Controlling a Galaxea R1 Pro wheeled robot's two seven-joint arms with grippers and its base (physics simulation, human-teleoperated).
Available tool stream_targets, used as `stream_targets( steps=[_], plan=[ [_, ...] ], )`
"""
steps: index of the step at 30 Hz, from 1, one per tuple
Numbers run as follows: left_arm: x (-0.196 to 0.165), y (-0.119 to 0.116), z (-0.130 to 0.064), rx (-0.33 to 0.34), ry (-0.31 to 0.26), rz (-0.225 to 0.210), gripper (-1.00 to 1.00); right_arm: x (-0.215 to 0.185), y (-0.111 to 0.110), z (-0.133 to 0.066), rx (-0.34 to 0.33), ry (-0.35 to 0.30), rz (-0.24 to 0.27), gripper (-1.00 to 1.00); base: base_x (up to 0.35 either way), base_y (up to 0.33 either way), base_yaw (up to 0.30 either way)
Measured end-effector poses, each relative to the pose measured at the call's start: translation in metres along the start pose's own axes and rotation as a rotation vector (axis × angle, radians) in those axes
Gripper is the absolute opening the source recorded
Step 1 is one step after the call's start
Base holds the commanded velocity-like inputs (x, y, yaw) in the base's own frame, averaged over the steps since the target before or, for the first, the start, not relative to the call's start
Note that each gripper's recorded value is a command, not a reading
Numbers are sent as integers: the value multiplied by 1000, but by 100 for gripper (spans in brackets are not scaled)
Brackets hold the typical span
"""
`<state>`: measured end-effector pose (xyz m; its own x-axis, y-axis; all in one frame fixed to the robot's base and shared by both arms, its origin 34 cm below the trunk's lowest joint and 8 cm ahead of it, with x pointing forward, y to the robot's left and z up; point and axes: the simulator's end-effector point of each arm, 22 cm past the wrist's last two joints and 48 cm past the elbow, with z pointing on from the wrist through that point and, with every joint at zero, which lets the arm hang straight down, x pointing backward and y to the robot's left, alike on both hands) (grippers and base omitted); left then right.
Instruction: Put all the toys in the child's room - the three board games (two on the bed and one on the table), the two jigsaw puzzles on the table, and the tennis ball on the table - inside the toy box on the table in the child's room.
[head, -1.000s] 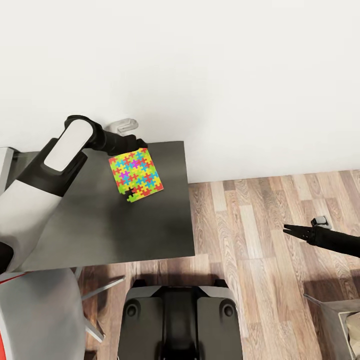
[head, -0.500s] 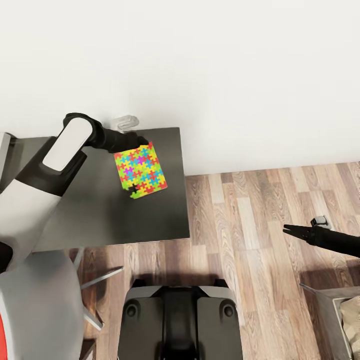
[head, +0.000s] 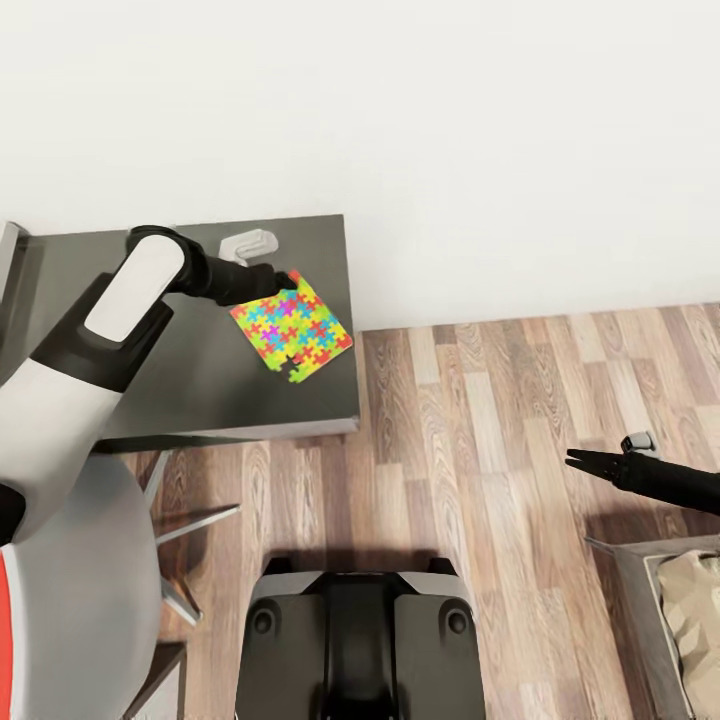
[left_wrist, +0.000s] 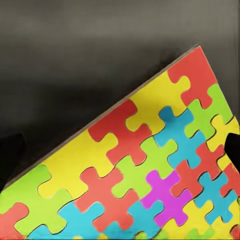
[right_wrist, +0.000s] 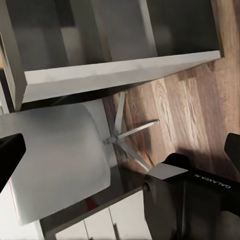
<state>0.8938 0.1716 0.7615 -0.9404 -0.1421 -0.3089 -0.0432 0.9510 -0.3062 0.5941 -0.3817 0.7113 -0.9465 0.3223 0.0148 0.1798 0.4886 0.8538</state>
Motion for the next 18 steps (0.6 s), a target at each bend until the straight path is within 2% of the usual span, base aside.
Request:
stream_targets(
  steps=[6, 18],
  plan=[
    [0, -1, 0, 5, -1, -6, 100, 0, 0, 0, 0, 0, 0, 100, -92, -19, 0],
    [-1, 0, -1, 7, -1, -13, 100, 2, 1, 3, -5, 2, 2, 100, -20, -4, 0]
  ],
)
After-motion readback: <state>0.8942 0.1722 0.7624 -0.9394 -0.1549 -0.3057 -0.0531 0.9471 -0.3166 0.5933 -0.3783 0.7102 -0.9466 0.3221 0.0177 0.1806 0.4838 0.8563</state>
